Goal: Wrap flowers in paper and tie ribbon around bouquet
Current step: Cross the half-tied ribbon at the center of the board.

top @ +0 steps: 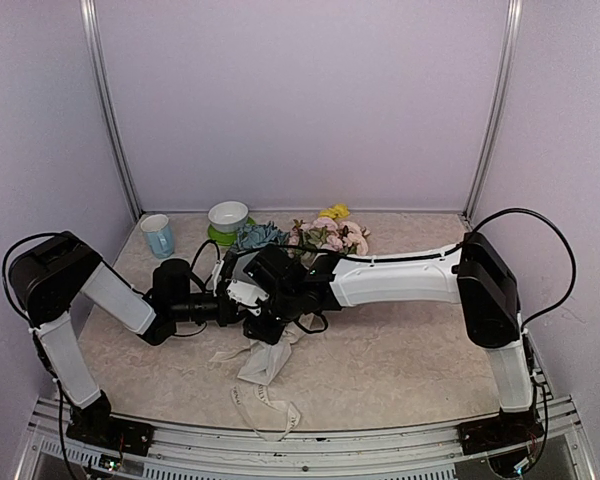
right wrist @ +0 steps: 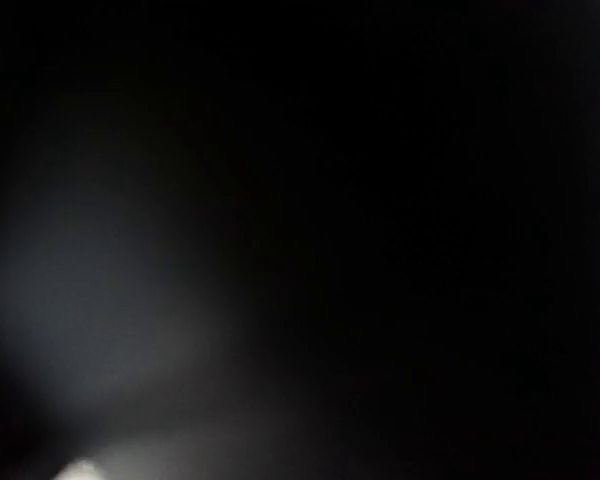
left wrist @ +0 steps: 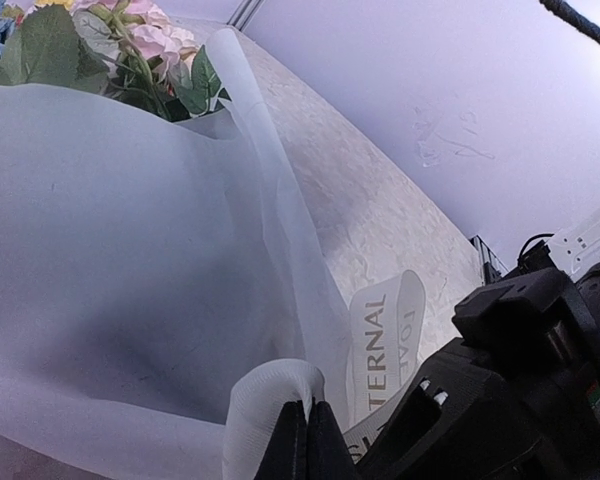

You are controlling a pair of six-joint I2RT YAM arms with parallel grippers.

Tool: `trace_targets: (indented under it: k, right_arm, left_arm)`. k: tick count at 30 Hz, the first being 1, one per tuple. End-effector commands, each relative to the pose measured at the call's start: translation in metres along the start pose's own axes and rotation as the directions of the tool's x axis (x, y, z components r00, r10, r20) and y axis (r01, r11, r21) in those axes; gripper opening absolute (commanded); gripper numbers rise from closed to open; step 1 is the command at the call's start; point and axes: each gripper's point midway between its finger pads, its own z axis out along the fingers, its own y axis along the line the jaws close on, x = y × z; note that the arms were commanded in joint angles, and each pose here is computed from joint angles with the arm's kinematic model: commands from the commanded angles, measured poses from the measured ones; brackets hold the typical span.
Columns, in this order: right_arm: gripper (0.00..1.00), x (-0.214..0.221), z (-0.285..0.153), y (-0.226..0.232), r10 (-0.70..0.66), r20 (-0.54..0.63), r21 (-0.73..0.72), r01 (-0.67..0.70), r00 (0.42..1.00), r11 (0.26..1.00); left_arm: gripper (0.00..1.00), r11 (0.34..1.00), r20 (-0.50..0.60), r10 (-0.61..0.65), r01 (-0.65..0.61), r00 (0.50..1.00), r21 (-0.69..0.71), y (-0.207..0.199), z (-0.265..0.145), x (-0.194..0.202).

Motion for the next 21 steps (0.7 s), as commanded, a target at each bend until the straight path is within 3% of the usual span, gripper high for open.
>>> trace_targets:
  k: [1, 21]
  right_arm:
    - [0.36, 0.038, 0.012, 0.015, -0.075, -0.122, -0.055, 0.068, 0.990, 0.996]
    - [0.27, 0.043, 0.005, 0.014, -0.120, -0.135, -0.054, 0.114, 0.984, 0.992]
  left_arm:
    - [0.00, 0.999, 0.012, 0.030, -0.030, 0.999, 0.033, -0.006, -0.001, -0.006]
    - [0.00, 0.999, 0.029, -0.035, 0.034, 0.999, 0.017, 0.014, 0.003, -0.003]
